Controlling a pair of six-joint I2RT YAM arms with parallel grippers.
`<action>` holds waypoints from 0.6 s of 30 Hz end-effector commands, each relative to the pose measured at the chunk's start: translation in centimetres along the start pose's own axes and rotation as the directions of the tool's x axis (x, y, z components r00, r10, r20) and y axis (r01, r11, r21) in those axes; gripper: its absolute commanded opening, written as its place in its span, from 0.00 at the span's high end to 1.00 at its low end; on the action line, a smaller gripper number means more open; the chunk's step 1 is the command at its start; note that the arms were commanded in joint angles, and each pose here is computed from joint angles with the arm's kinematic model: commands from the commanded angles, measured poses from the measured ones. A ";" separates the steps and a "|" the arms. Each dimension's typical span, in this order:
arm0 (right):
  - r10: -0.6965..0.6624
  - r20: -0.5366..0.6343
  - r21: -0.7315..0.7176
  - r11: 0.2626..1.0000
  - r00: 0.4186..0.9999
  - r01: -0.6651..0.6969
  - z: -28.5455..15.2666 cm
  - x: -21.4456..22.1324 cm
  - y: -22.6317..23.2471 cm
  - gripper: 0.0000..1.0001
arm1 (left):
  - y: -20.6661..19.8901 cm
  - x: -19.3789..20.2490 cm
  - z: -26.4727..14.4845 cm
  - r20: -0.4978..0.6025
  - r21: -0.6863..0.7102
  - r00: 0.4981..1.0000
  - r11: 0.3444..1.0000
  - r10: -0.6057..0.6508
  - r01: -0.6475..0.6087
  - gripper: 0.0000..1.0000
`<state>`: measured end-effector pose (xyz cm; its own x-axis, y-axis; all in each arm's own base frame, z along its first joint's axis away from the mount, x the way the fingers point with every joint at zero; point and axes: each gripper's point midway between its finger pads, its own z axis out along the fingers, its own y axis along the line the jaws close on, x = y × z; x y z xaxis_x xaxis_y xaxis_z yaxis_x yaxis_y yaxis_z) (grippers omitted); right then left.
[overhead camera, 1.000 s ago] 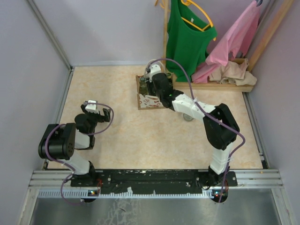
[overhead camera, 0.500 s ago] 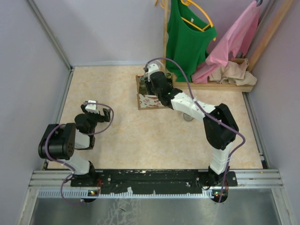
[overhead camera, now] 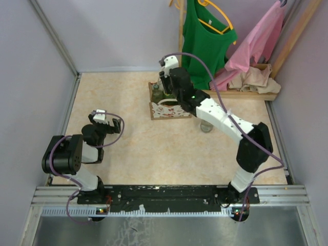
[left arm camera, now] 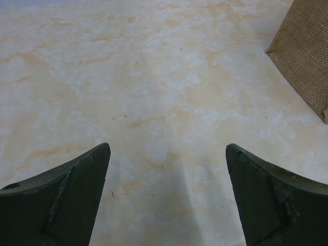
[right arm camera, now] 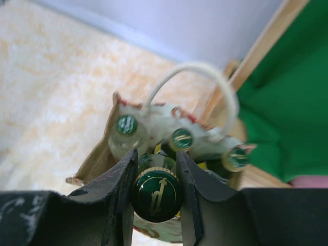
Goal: Take the beverage out of the canvas bag
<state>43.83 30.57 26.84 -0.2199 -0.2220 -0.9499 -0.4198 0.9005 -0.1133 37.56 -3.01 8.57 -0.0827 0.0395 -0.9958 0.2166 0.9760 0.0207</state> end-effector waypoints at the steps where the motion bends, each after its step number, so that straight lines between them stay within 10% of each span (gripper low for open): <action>1: 0.058 0.510 0.133 0.980 0.858 -0.145 -11.5 -18.5 -6.2 1.00 | 0.0 -0.7 0.4 0.021 0.001 1.000 1.000 0.014 -0.014 0.00; 18: 0.123 0.543 0.291 0.901 0.831 -0.323 -22.6 -15.4 -13.0 1.00 | 0.0 -0.7 0.4 0.020 0.002 1.000 1.000 0.014 -0.014 0.00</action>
<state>34.92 15.61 47.45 0.1893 -0.0017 -0.9819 -0.0579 0.9982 -0.0129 37.56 -3.01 8.57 -0.0827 0.0395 -0.9958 0.2166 0.9760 0.0207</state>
